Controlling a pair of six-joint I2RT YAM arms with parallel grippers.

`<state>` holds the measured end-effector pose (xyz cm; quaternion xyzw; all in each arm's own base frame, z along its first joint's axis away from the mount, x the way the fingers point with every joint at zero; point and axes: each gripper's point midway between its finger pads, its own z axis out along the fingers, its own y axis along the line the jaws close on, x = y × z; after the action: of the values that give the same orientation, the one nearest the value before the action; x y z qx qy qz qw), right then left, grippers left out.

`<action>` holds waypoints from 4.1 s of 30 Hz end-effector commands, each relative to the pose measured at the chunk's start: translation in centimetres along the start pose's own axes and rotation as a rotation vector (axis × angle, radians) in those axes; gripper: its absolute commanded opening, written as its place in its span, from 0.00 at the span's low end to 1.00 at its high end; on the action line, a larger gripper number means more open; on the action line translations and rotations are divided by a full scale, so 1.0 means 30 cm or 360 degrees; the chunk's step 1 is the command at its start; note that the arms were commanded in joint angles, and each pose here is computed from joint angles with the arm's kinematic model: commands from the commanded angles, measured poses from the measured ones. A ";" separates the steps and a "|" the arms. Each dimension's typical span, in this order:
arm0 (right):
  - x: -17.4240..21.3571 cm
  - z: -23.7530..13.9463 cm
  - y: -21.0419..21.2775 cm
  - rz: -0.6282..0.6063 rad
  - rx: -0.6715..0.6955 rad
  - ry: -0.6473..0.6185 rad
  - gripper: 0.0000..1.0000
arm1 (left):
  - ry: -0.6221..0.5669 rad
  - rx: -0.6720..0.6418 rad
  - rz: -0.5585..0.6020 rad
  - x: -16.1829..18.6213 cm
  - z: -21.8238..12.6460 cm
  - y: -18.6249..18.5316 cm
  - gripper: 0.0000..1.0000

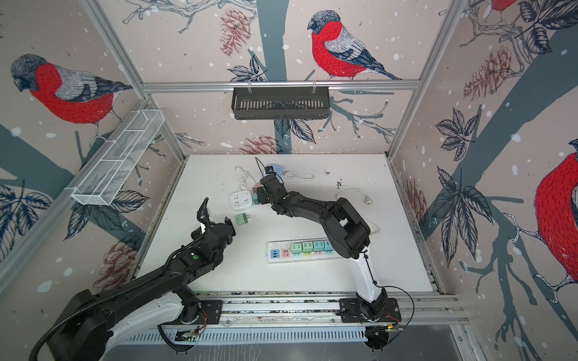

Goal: Insert the plug
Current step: 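Move the right gripper toward the teal adapter beside the white square socket, then lower the right gripper onto the teal adapter and close, then lift the teal adapter with the right gripper and carry it toward the power strip, then bring the teal adapter to the left gripper while the left gripper reaches to take it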

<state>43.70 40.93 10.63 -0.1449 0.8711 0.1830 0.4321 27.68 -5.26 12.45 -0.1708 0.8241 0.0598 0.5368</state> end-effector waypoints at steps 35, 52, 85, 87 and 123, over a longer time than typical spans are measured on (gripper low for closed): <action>0.215 0.217 0.070 -0.0065 0.0120 0.0247 0.45 | -0.0035 0.0021 -0.0080 -0.008 -0.012 0.015 0.97; -0.032 -0.247 0.152 -0.0128 -0.0156 -0.0139 0.31 | -0.0033 0.0110 -0.0073 -0.008 -0.019 -0.008 0.97; 0.068 -0.991 -0.184 -0.0347 -0.0113 -0.0917 0.19 | -0.0204 0.1110 0.0177 -0.045 -0.212 -0.259 0.88; 0.083 -1.002 -0.190 -0.0366 -0.0124 -0.0943 0.19 | -0.0199 0.1221 0.0173 -0.066 -0.256 -0.285 0.88; 0.179 -1.074 0.035 -0.1350 -0.0483 -0.1295 0.10 | 0.0060 0.2206 0.0336 -0.124 -0.701 -0.596 0.65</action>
<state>18.12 26.56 22.77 -0.4513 0.5048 0.1593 0.7184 17.35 -26.48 25.30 0.2818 0.7046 -0.4188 0.4987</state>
